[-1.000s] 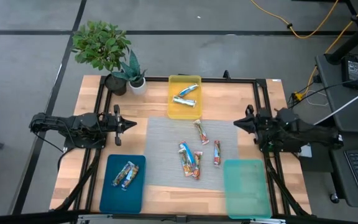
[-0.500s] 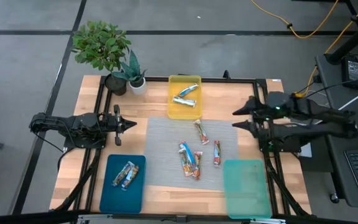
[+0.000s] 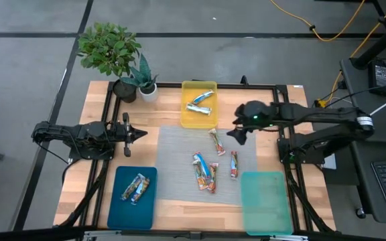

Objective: Pick and place Granola Bars by type
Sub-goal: Put the red granola bar into the light blue bin

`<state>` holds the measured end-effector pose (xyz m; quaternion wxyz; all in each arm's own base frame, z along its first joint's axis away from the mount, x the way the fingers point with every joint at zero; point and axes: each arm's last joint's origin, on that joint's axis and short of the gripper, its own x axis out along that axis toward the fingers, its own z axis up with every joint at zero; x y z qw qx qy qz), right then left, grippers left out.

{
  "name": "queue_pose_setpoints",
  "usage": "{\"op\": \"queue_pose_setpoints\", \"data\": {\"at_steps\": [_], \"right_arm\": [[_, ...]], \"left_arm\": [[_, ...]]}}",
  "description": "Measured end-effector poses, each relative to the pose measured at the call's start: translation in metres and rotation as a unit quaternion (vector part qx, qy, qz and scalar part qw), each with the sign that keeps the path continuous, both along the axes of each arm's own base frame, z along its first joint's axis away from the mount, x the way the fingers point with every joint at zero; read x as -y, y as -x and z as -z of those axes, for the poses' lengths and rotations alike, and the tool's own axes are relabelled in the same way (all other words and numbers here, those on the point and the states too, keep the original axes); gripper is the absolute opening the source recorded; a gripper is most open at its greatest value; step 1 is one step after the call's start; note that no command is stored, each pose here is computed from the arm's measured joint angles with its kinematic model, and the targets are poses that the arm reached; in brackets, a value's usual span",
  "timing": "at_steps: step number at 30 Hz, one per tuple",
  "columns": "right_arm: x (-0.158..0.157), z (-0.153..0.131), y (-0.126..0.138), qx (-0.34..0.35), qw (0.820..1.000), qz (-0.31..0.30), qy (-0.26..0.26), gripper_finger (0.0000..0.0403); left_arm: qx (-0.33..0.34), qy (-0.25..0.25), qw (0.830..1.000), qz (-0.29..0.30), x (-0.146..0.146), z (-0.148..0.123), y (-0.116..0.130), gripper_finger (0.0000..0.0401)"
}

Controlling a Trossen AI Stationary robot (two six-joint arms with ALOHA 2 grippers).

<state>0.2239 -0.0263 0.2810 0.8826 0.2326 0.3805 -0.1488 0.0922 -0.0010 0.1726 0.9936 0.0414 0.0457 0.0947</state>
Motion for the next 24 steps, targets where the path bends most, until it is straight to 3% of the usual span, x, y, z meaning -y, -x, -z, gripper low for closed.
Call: {"op": "queue_pose_setpoints", "data": {"at_steps": [13,24], "right_arm": [[0.005,0.061,-0.045,-0.111,0.993,0.032,-0.037,0.0323],[0.007,0.097,-0.064,-0.173,0.983,0.032,-0.046,0.0323]], "left_arm": [[0.0,0.0,1.0,0.0,0.0,0.0,0.0,0.0008],[0.0,0.0,1.0,0.0,0.0,0.0,0.0,0.0002]]}}
